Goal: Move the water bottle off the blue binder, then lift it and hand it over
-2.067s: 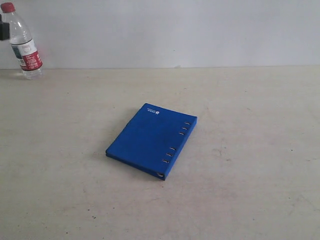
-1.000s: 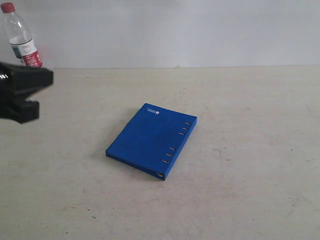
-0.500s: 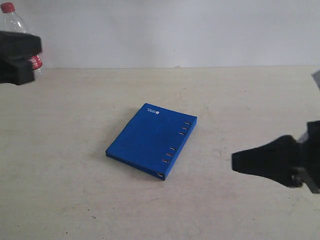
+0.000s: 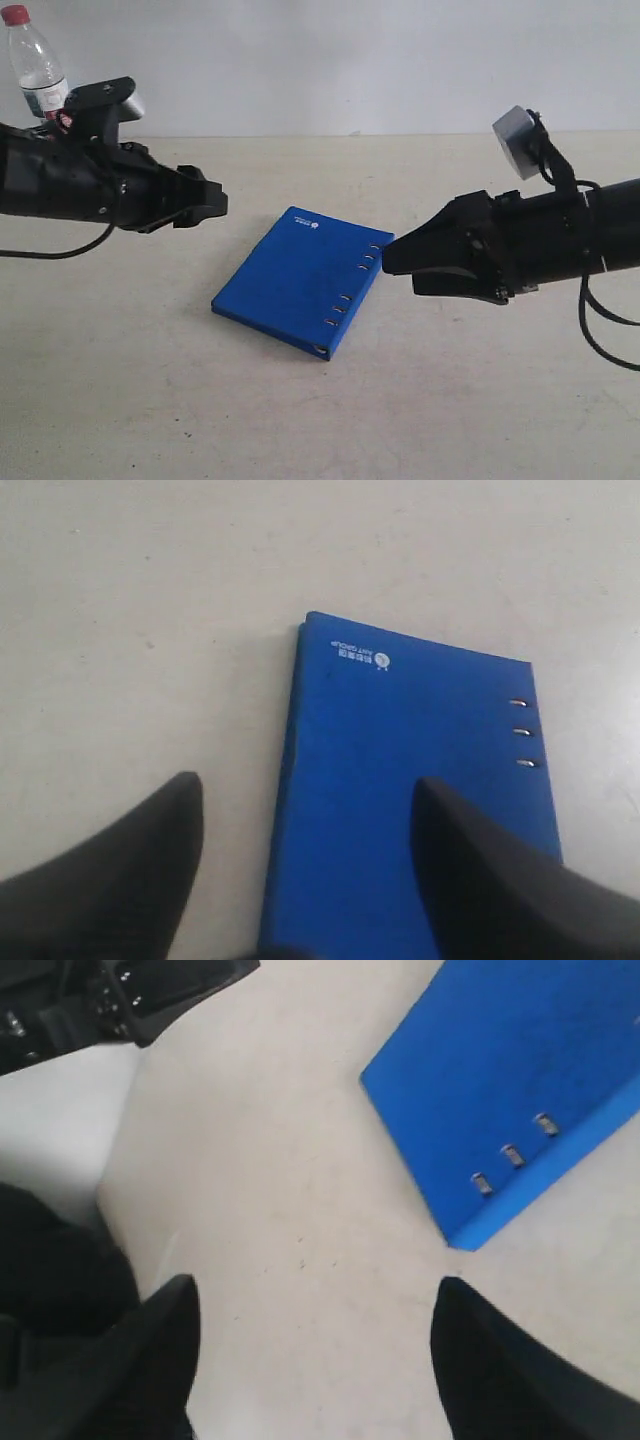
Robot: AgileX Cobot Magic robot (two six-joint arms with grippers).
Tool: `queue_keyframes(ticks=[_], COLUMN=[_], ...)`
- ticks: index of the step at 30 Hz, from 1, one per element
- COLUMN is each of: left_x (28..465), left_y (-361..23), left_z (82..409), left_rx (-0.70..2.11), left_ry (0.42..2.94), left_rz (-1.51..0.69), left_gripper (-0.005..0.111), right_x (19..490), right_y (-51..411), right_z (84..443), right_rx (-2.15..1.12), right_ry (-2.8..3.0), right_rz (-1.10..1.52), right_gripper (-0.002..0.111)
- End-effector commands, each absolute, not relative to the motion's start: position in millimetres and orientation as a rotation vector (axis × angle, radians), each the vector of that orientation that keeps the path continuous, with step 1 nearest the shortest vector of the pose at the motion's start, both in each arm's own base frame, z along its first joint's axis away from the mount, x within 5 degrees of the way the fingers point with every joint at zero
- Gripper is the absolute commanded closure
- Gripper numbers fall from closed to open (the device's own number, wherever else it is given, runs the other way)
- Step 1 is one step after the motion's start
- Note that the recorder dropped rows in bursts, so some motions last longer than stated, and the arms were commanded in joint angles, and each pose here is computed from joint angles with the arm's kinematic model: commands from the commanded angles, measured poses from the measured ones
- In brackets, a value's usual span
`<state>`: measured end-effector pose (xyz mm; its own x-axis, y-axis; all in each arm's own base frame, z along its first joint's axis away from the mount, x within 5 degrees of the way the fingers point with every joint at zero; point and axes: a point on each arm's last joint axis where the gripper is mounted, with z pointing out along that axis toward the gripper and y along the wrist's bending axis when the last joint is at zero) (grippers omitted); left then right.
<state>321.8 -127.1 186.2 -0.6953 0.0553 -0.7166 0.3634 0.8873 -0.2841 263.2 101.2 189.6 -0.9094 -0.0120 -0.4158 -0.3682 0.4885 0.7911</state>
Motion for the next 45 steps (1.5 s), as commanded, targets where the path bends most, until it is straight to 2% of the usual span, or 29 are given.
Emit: queue_keyframes(ticks=[1, 6, 14, 20, 25, 34, 45], left_x=[354, 378, 378, 380, 382, 382, 375], left_y=[-139, -146, -154, -144, -143, -167, -174], left_z=[173, 151, 137, 130, 119, 109, 115], left_rx=[0.305, 0.316, 0.302, 0.326, 0.379, 0.538, 0.647], left_ry=[2.302, 2.336, 2.396, 2.458, 2.485, 2.511, 2.479], left_rz=[-0.547, -0.550, -0.845, -0.664, -0.625, -0.986, -1.138], left_gripper=[0.052, 0.052, 0.045, 0.045, 0.045, 0.045, 0.045], right_x=[283, 299, 309, 301, 303, 304, 305], right_y=[101, 103, 129, 148, 147, 146, 145], right_z=[177, 162, 154, 152, 149, 148, 147], right_rx=[-0.247, -0.189, -0.290, -0.384, -0.374, -0.364, -0.355], right_ry=[2.411, 2.450, 2.469, 2.492, 2.511, 2.515, 2.519], right_rz=[1.328, 1.359, 1.394, 1.380, 1.303, 1.286, 1.263], right_gripper=[0.048, 0.048, 0.048, 0.048, 0.048, 0.048, 0.048])
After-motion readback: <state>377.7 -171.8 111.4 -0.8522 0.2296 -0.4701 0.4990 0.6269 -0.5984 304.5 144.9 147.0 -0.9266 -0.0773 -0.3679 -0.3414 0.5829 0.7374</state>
